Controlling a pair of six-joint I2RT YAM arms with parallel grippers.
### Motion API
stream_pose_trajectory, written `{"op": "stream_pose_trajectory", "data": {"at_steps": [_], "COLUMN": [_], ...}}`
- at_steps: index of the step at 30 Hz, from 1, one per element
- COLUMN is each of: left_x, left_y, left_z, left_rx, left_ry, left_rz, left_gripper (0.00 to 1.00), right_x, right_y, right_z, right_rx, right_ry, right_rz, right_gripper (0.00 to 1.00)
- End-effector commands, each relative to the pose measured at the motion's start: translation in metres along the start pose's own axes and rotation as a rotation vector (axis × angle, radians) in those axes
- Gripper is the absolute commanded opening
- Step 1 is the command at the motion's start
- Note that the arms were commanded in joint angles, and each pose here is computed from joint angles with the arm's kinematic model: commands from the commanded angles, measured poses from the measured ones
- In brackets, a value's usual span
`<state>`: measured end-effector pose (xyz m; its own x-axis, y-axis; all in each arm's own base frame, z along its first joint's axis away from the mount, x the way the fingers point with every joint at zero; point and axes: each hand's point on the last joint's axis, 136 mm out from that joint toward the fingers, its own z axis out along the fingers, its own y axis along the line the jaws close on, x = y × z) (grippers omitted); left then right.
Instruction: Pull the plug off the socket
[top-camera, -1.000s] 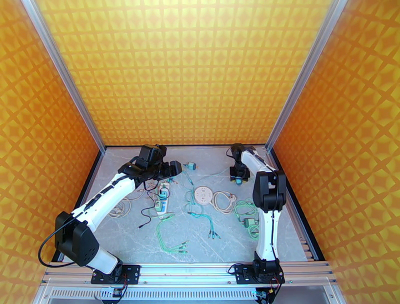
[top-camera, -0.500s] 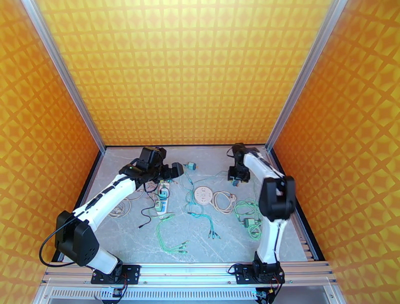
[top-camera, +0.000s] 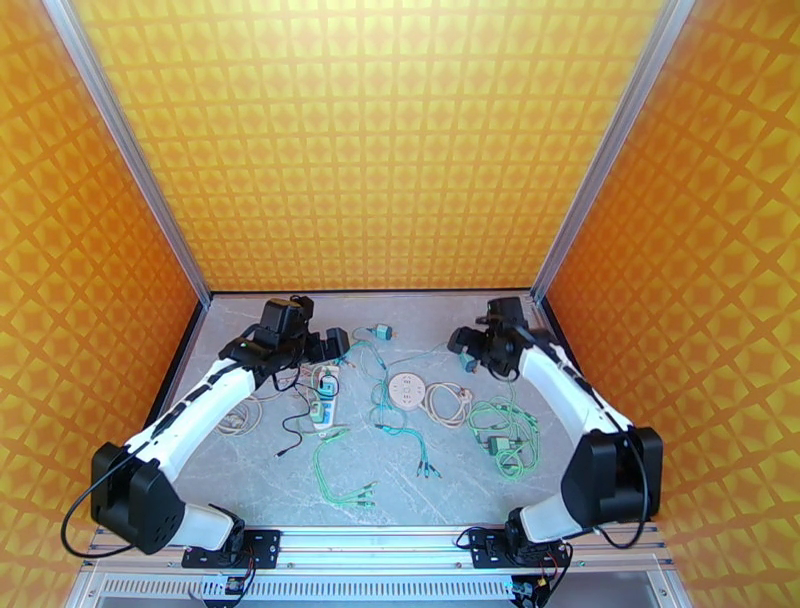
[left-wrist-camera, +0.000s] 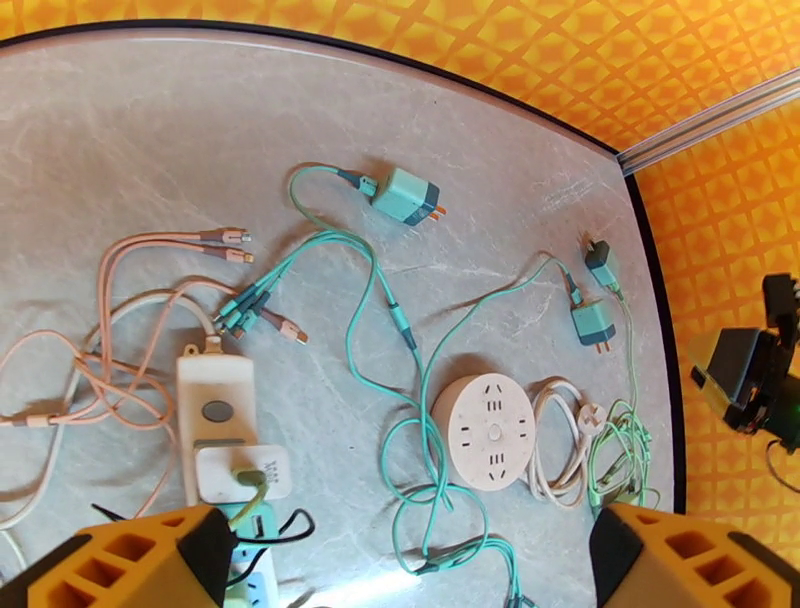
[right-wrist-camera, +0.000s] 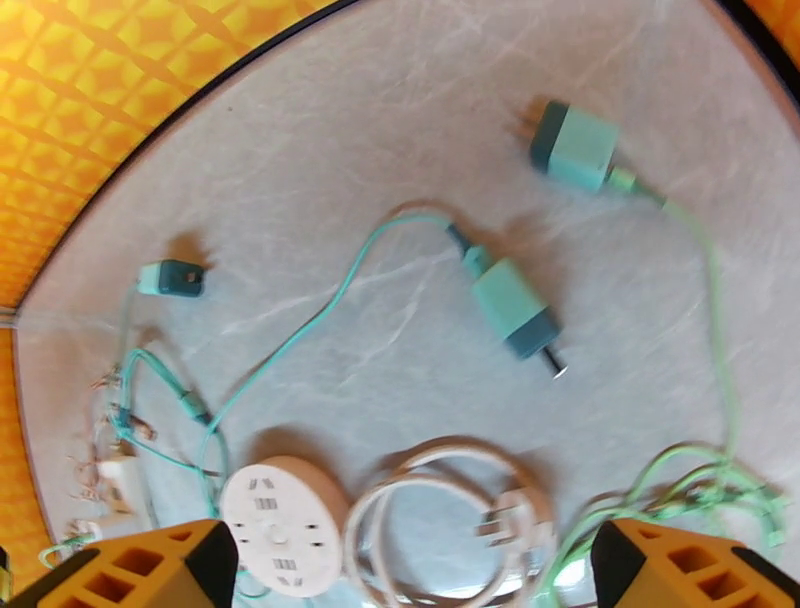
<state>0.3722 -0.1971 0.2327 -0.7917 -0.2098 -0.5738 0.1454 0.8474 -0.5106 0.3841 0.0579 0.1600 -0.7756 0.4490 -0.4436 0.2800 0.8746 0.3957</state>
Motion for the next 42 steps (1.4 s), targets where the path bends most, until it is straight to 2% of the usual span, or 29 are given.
{"op": "stream_pose_trajectory", "data": {"at_steps": [1, 3, 7, 10, 20, 25, 30, 32, 38, 42], "left_x": [0.000, 0.004, 0.018, 0.034, 0.108, 0.132, 0.145, 0.148, 0.146, 0.144], "left_y": [0.010, 0.011, 0.022, 0.039, 0.095, 0.099, 0.095, 0.096, 0.097, 0.095], "left_z": [-0.004, -0.006, -0.004, -0.001, -0.004, -0.004, 0.013, 0.021, 0.038, 0.046], "left_rx": [-0.029, -0.035, -0.060, -0.111, -0.307, -0.316, -0.300, -0.304, -0.326, -0.329], "left_ry": [-0.016, -0.004, 0.025, 0.058, 0.234, 0.270, 0.291, 0.310, 0.319, 0.328], "left_rz": [0.048, 0.055, 0.054, 0.052, 0.046, 0.042, 0.077, 0.087, 0.119, 0.147], "left_gripper": [0.99, 0.99, 0.99, 0.99, 0.76, 0.63, 0.54, 0.47, 0.45, 0.38], "right_x": [-0.007, -0.002, 0.014, 0.019, 0.037, 0.052, 0.065, 0.072, 0.100, 0.118], "right_y": [0.027, 0.031, 0.037, 0.042, 0.059, 0.064, 0.072, 0.080, 0.117, 0.143], "right_z": [-0.019, -0.023, -0.015, -0.012, 0.006, 0.011, 0.015, 0.016, 0.020, 0.026], "right_rx": [-0.198, -0.259, -0.320, -0.354, -0.417, -0.400, -0.372, -0.385, -0.452, -0.529], "right_ry": [-0.104, -0.120, -0.041, -0.030, 0.081, 0.123, 0.116, 0.135, 0.193, 0.239], "right_rz": [0.101, 0.120, 0.109, 0.069, -0.036, -0.080, -0.110, -0.101, -0.182, -0.161], "right_gripper": [0.98, 0.98, 0.98, 0.98, 0.99, 0.99, 0.99, 0.99, 0.99, 0.98]}}
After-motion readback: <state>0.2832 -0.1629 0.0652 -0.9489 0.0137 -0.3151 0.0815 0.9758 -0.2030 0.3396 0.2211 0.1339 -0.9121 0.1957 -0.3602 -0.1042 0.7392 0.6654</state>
